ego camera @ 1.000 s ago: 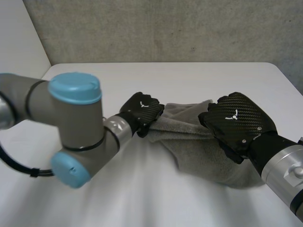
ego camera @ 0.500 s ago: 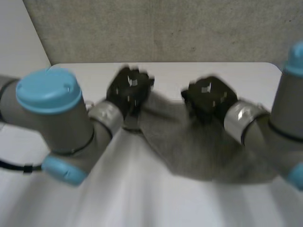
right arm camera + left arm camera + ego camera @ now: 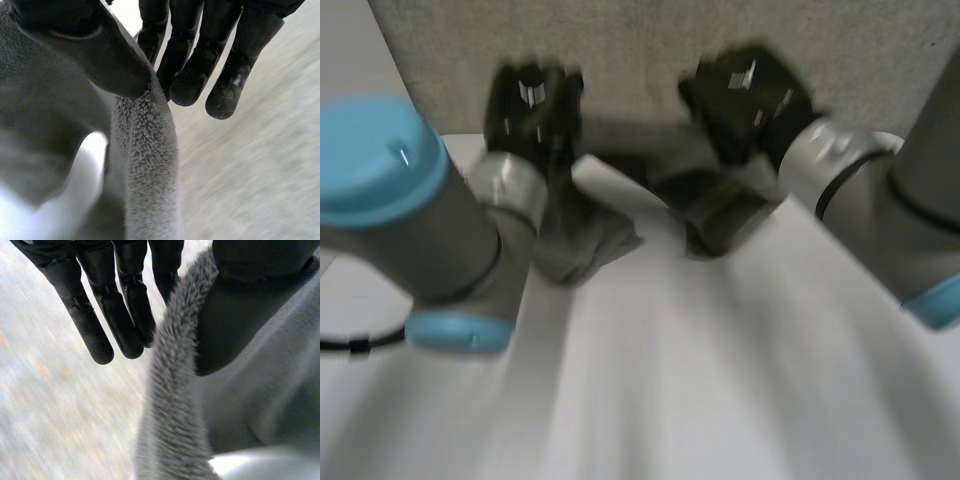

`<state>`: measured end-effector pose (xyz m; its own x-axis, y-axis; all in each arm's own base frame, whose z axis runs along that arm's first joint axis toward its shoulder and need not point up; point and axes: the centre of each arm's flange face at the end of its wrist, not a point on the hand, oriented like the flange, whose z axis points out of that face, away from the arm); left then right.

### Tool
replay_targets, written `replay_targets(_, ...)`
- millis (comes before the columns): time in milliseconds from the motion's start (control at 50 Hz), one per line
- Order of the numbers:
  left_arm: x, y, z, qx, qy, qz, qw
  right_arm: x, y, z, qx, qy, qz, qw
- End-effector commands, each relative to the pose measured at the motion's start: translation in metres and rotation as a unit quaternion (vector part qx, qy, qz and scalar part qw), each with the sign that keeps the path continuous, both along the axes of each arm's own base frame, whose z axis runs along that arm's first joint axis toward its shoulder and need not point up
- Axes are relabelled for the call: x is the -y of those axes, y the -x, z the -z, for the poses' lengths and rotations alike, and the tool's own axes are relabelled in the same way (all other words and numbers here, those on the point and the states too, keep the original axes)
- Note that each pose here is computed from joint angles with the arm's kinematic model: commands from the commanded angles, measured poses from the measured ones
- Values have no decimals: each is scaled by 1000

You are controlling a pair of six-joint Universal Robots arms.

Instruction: Fold the towel.

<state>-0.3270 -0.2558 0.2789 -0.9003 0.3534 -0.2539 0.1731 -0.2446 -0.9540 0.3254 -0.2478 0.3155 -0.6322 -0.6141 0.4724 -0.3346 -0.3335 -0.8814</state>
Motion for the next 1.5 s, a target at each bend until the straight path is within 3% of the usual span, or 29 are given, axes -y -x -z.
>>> replay_targets(20, -37, -25, 83, 81, -116, 3, 990, -15, 0, 76, -115, -76, -14, 990)
replay_targets(160, -73, -40, 122, 139, -192, 17, 971, -24, 10, 122, -169, -135, 5, 976)
replay_targets(340, -91, -41, 96, 144, -208, 38, 967, -31, 19, 123, -172, -143, 11, 975)
replay_targets(500, -71, -31, 55, 112, -159, 46, 980, -44, 28, 127, -176, -152, 11, 972)
replay_targets(620, -22, -38, 39, 129, -127, 43, 983, -57, 36, 134, -171, -144, 13, 975)
replay_targets(780, 11, -37, 65, 189, -164, 66, 966, -64, 41, 141, -173, -145, 11, 974)
replay_targets(940, 38, -42, 87, 211, -186, 51, 958, -65, 41, 146, -174, -149, 11, 973)
replay_targets(1080, 61, -49, 106, 270, -176, 36, 946, -67, 42, 149, -176, -155, 10, 972)
replay_targets(1500, 61, -61, 132, 331, -205, 17, 921, -68, 43, 153, -177, -157, 9, 972)
